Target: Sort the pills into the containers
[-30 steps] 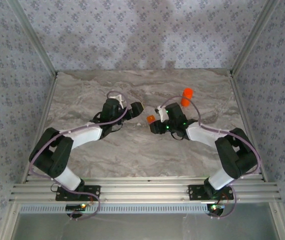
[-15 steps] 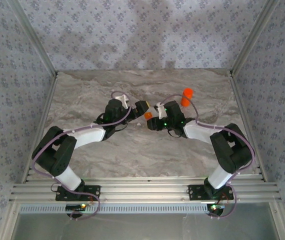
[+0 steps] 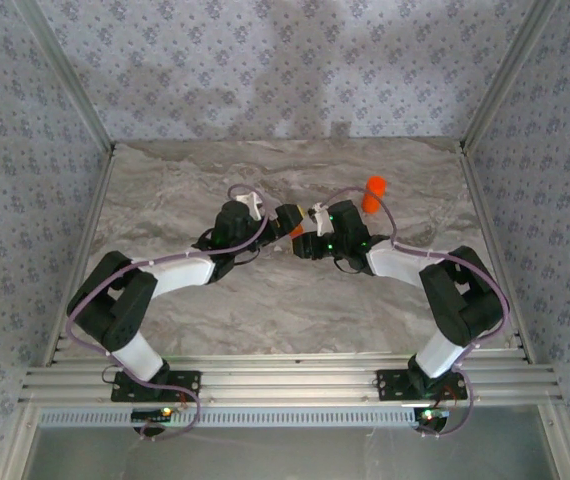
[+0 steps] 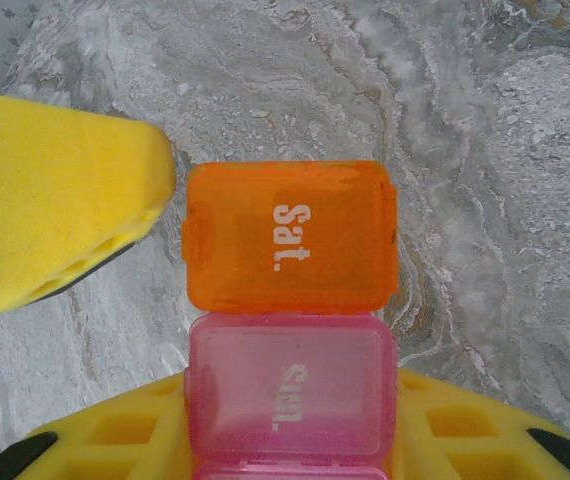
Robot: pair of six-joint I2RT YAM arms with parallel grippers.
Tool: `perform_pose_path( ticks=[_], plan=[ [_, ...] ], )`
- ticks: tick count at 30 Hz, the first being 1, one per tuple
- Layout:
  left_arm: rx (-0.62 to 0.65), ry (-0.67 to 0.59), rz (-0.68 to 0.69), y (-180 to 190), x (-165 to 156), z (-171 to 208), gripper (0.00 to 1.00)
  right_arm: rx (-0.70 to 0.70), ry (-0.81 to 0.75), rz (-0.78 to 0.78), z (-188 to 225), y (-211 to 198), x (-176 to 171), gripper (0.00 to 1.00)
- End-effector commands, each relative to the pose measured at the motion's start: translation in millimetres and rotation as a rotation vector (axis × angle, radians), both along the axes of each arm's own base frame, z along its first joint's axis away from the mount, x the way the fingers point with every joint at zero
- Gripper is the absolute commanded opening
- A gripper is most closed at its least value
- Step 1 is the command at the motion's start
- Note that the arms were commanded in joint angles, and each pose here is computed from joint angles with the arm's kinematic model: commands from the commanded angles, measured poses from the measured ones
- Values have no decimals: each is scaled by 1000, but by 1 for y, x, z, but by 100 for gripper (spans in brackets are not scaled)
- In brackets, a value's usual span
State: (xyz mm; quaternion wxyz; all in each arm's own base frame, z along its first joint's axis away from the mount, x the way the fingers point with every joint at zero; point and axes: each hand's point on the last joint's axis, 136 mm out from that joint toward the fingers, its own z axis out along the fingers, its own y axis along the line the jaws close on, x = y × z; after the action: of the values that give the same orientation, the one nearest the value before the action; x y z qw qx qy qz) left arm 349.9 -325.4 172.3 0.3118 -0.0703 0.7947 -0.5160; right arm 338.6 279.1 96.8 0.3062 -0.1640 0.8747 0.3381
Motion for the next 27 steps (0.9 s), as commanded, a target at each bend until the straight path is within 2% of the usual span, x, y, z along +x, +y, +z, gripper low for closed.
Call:
perform_pose_path(
  ticks=[1,27],
  plan=[
    [-40,-37,-18,-7,-2,16,99,42,-19,-4,14,6,9,29],
    [-62,-53,-50,-23,-8,28,99,44,3,6,7,11,3,28]
  ],
)
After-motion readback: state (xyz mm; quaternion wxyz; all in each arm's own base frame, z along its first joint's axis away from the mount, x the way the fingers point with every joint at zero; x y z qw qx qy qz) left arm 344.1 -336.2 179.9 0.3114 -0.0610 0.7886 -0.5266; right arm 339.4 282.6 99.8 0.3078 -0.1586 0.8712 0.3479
